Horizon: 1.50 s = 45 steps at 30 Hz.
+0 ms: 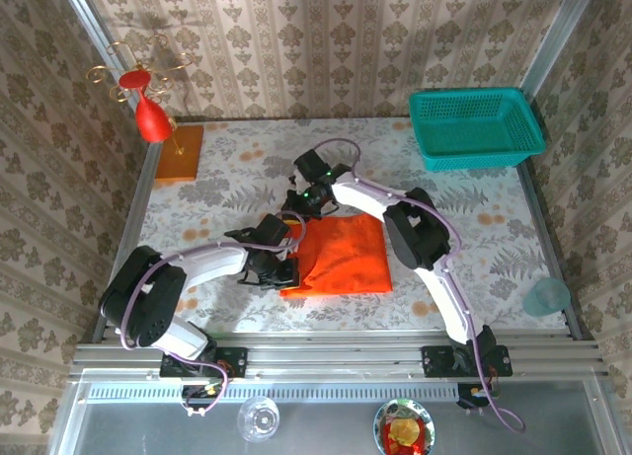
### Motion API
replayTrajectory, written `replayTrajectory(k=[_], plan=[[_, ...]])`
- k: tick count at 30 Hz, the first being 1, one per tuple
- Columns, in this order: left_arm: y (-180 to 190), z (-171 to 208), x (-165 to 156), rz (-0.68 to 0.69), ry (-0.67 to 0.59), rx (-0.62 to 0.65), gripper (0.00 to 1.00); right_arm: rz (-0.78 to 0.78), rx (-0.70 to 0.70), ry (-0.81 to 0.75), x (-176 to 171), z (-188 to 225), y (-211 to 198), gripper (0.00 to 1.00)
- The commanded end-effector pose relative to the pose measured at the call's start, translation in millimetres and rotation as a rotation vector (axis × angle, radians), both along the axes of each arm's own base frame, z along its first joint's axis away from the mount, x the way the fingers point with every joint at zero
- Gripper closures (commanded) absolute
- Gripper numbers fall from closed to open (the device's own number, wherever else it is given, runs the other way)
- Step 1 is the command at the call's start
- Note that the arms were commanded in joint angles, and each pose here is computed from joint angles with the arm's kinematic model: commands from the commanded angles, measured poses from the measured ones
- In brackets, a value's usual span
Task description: Fold the inside-out t-shirt
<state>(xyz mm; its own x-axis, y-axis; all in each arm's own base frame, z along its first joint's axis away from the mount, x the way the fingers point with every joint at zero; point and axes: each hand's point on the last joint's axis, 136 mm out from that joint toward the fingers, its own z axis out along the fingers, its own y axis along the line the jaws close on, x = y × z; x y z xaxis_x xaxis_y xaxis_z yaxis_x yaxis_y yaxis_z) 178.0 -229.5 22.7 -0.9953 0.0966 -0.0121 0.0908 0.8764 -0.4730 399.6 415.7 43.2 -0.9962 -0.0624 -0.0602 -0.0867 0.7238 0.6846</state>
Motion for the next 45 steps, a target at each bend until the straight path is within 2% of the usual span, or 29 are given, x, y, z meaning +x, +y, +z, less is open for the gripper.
replayTrajectory(k=[1,4,10,13,17,26,31,36,40,45], plan=[[1.6,9.9,3.3,0.033,-0.02,-0.018,0.93,0.044,0.127,0.066,-2.9,-2.1,25.8,0.89],[5.8,28.1,15.5,0.066,-0.071,-0.045,0.91,0.07,0.137,0.04,-1.1,10.7,27.5,0.87],[31.0,68.8,57.8,0.179,-0.202,-0.094,0.85,0.066,0.145,-0.071,0.7,71.2,8.1,0.81],[43.3,79.7,83.6,0.22,-0.231,-0.112,0.82,0.014,0.124,-0.113,0.4,95.5,-17.4,0.76],[45.5,83.1,112.4,0.212,-0.24,-0.112,0.78,-0.089,0.016,-0.127,-3.4,101.6,-73.7,0.73],[28.2,53.6,150.8,0.134,-0.163,-0.082,0.73,-0.263,-0.245,-0.07,-30.2,69.0,-208.7,0.69],[23.9,35.1,158.6,0.123,-0.124,-0.074,0.69,-0.306,-0.384,-0.046,-42.9,44.7,-259.2,0.65],[17.2,25.8,164.3,0.115,-0.11,-0.075,0.66,-0.303,-0.383,-0.01,-42.6,20.4,-271.3,0.6],[22.5,17.9,164.2,0.099,-0.12,0.007,0.66,-0.286,-0.36,0.0,-35.0,7.6,-266.4,0.58],[16.9,10.0,164.4,0.103,-0.098,-0.022,0.67,-0.269,-0.361,0.023,-29.0,-6.6,-262.9,0.58]])
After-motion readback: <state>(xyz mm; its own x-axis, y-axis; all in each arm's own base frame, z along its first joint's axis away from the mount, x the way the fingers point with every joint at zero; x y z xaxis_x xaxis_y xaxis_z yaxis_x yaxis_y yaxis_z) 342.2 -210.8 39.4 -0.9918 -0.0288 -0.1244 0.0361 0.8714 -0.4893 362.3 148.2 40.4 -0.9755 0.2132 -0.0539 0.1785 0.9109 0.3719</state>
